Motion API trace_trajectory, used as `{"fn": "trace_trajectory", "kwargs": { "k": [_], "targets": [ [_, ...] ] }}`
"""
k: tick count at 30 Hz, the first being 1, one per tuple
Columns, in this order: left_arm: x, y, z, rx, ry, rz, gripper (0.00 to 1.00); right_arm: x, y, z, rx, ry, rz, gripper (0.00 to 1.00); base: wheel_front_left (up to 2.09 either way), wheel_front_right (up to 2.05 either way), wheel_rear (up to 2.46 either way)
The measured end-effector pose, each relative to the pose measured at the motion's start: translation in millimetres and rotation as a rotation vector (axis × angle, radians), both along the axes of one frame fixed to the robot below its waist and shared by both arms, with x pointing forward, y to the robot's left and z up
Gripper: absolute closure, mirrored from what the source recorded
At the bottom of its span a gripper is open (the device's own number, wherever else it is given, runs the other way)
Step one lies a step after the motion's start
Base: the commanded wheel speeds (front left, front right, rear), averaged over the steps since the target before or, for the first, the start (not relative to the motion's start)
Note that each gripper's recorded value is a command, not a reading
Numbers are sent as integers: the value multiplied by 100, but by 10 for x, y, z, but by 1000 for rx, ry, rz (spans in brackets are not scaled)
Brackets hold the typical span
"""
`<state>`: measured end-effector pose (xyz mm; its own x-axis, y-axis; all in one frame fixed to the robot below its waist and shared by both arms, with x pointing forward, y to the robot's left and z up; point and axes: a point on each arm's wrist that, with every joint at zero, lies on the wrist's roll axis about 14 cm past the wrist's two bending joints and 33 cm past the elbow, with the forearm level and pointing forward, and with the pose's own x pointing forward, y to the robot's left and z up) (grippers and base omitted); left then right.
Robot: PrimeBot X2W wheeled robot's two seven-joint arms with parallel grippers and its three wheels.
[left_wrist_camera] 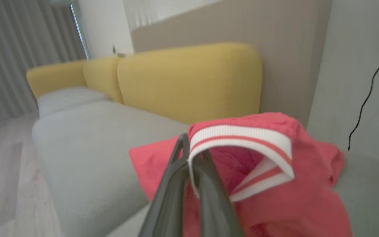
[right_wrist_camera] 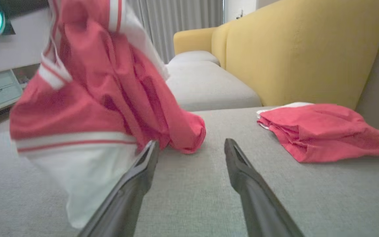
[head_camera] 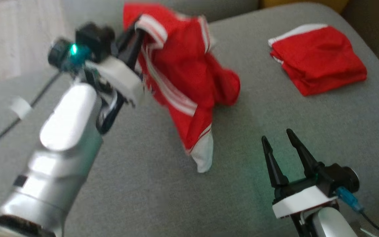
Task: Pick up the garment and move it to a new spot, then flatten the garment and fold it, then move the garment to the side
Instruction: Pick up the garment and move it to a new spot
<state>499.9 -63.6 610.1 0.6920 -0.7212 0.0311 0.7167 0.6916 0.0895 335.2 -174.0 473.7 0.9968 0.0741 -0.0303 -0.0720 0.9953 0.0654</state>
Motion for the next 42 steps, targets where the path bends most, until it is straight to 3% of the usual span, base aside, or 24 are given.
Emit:
{"fn": "trace_trajectory", "kwargs": {
  "k": [2,3,4,6,8,13,20,26,33,42],
  "targets": [
    [64,33,-454,31,86,29,100,35,-29,-56,7,20,-13,0,0,0,0],
    [64,33,-454,31,86,29,67,35,-29,-56,7,20,-13,0,0,0,0],
    [94,92,-701,49,125,59,0,65,-45,-72,6,26,-18,0,0,0,0],
    [76,183,-1243,53,216,118,0,130,-94,-122,2,43,-33,0,0,0,0],
    [11,210,-1448,33,248,143,0,143,-112,-177,4,60,-40,0,0,0,0],
    [-150,345,-1558,-65,295,251,0,188,-76,-266,13,83,-28,0,0,0,0],
    [-611,1053,-1441,-198,274,480,0,187,143,-283,34,83,37,0,0,0,0],
    [-1252,1554,-1449,-197,228,629,0,105,320,-190,39,53,93,0,0,0,0],
    [-1741,1921,-1334,-164,135,737,0,-79,416,-164,63,45,121,0,0,0,0],
    [-1914,2065,-1324,-177,124,783,0,-192,466,-166,65,43,137,0,0,0,0]
  ]
}}
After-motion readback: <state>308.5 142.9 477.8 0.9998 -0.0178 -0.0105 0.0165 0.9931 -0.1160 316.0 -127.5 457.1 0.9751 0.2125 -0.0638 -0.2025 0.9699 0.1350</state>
